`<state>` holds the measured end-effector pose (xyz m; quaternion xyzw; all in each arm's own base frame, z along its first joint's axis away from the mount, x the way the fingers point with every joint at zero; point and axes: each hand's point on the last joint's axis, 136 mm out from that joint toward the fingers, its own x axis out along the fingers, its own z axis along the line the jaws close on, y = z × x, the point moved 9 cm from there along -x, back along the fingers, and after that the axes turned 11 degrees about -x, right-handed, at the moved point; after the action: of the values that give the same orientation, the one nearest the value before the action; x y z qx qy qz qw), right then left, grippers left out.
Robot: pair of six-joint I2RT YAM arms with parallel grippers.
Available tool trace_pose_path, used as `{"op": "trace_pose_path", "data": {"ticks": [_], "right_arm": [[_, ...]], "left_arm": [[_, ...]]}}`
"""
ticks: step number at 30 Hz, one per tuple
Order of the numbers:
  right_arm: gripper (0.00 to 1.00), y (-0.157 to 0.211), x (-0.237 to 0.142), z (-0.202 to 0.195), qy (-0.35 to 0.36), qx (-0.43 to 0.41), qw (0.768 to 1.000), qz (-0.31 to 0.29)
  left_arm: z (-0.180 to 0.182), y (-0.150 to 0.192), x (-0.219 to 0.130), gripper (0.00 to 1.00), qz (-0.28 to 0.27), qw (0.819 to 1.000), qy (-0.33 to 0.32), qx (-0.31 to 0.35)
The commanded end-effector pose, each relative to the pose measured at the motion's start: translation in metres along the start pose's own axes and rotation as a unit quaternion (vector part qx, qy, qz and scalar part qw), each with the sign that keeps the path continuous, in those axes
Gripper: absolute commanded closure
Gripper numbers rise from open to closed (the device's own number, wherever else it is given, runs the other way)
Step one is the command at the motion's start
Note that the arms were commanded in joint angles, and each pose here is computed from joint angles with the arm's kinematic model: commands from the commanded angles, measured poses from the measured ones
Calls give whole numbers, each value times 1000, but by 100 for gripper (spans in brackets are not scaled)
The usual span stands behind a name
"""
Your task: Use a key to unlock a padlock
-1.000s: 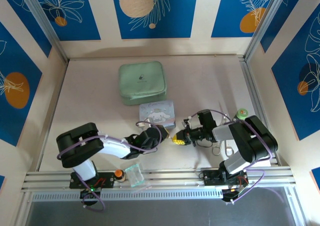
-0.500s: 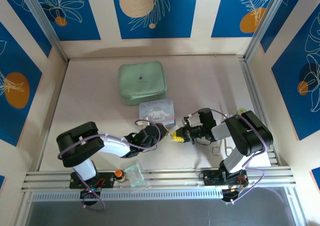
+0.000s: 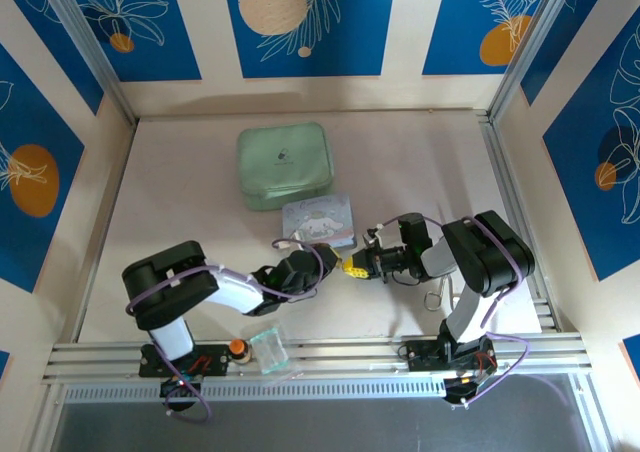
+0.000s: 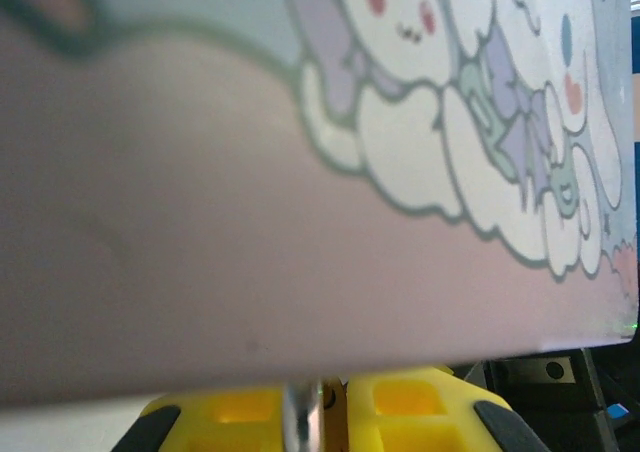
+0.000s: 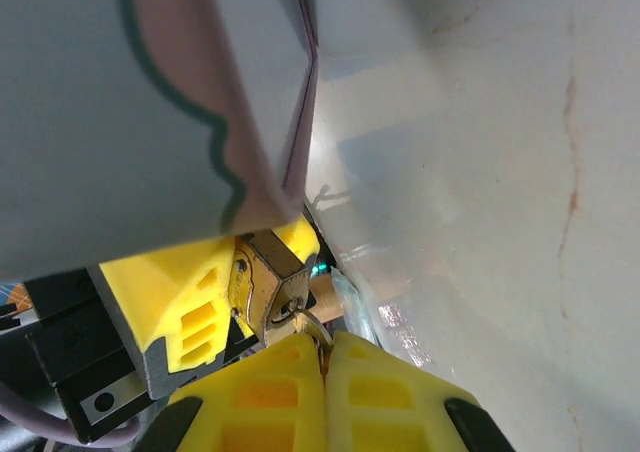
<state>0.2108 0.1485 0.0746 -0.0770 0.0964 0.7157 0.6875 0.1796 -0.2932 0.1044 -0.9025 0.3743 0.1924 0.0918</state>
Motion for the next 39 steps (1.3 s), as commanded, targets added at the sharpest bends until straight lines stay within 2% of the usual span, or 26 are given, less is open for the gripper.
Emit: {"op": "trace_pose_path", "data": {"ticks": [1, 3, 9, 12, 15, 21, 28, 32, 35, 37, 39], "right_arm": [[100, -15, 8, 16, 0, -54, 998, -32], [100, -12, 12, 20, 3, -59, 998, -35], [83, -4, -1, 17, 26, -50, 996, -73], [80, -1, -6, 14, 28, -44, 996, -78], [72, 1, -8, 12, 30, -39, 995, -82], [60, 13, -14, 5, 58, -27, 994, -92], [59, 27, -24, 9, 110, -39, 987, -107], [57, 33, -33, 11, 169, -48, 977, -124], [44, 39, -42, 14, 224, -75, 961, -145], [28, 42, -45, 17, 253, -96, 950, -157], [25, 44, -44, 27, 275, -137, 937, -164]], "left_arm": [[1, 41, 2, 100, 151, 988, -15, -29], [4, 42, 4, 100, 148, 988, -25, -25], [12, 35, 2, 100, 121, 990, -65, -12], [11, 32, 3, 100, 115, 991, -66, -11], [10, 29, 3, 100, 109, 992, -67, -13], [13, 15, 1, 100, 81, 992, -98, 0], [13, 9, 7, 100, 76, 991, -108, 4], [13, 9, 8, 100, 76, 991, -113, 6], [14, 8, 9, 100, 74, 990, -118, 6], [14, 7, 9, 100, 73, 990, -123, 9], [15, 6, 8, 100, 68, 989, -133, 18]]}}
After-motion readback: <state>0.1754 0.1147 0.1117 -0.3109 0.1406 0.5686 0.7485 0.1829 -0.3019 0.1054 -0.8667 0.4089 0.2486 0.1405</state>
